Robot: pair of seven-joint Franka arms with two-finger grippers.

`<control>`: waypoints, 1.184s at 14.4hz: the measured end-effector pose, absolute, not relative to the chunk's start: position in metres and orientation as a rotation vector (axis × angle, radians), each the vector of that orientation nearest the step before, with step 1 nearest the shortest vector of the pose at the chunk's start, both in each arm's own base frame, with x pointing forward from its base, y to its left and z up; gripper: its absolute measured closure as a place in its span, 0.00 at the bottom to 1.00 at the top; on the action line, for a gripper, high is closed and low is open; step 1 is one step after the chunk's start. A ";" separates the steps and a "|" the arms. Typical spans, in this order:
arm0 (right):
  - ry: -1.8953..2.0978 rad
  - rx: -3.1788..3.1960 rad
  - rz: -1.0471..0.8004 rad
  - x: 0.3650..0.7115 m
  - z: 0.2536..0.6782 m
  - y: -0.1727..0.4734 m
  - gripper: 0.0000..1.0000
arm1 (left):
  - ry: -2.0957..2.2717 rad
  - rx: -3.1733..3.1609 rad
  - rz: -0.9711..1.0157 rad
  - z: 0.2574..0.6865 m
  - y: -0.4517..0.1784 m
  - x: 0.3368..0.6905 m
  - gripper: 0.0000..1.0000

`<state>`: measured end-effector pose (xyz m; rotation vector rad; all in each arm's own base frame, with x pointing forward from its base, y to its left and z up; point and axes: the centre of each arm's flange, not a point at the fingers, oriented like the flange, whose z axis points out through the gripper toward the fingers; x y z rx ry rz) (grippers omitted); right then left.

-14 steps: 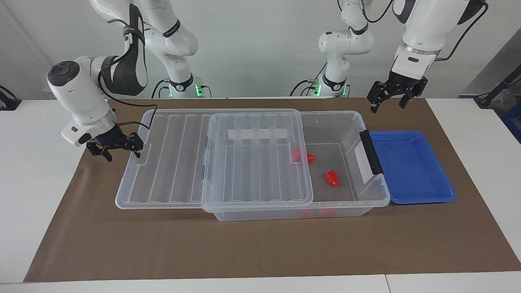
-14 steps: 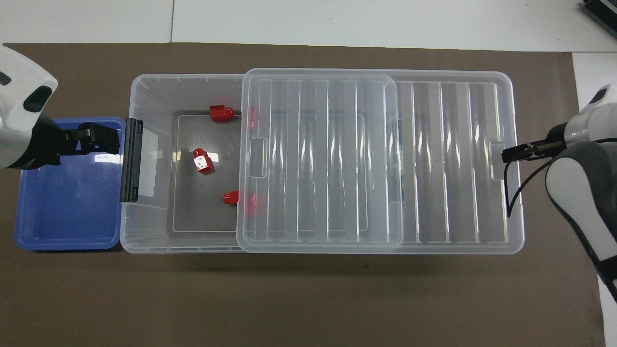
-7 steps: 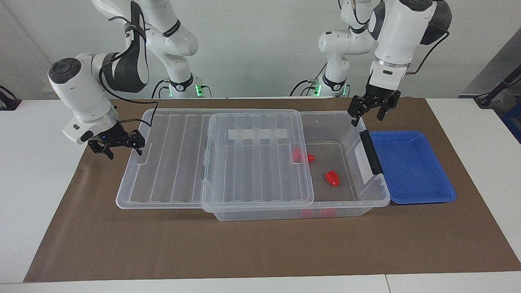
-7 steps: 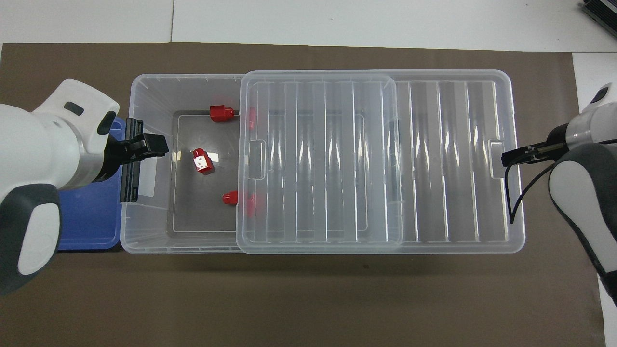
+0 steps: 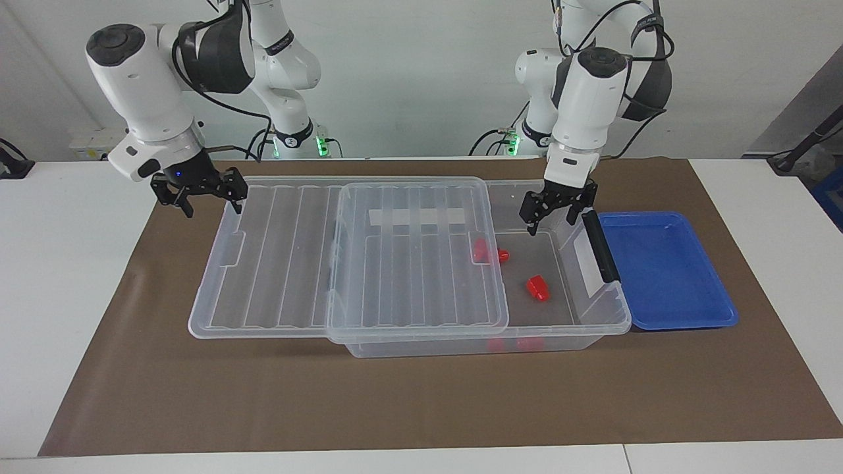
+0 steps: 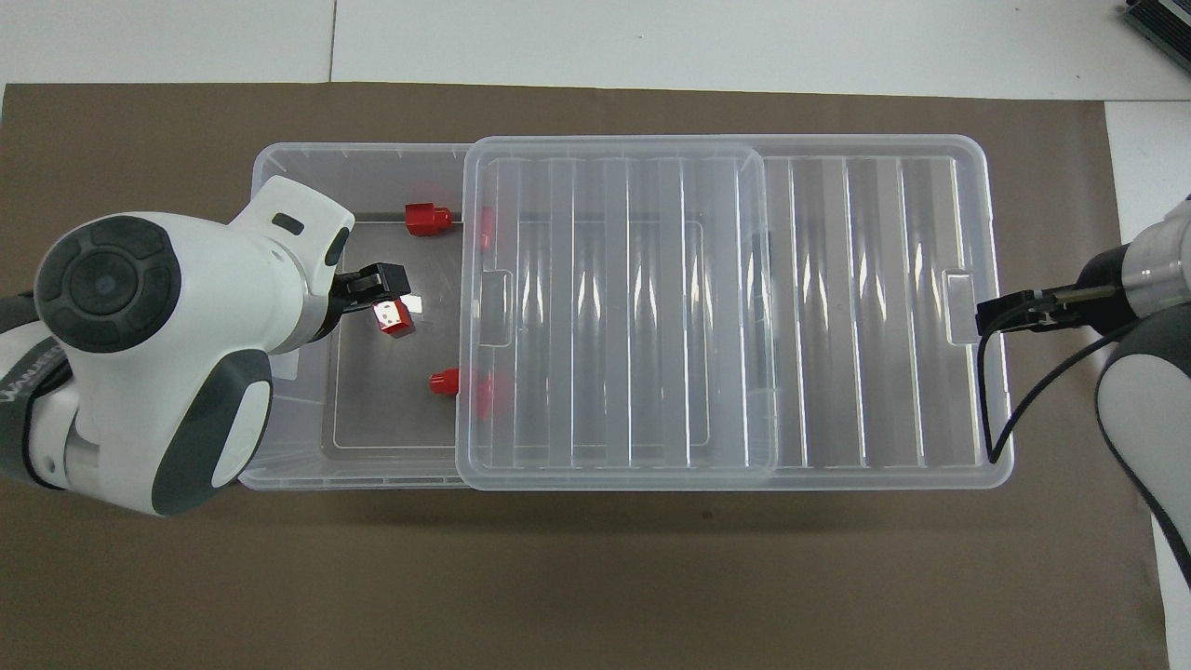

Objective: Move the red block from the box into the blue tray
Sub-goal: 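Reach the left gripper into the opened box toward a red block, then lower the left gripper and grasp the red block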

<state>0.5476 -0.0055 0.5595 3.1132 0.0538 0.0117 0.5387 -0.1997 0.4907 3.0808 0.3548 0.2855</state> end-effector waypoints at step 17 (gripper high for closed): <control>-0.100 3.114 0.053 0.542 0.634 0.017 0.02 | 0.333 3.054 0.329 0.357 -0.186 0.561 0.00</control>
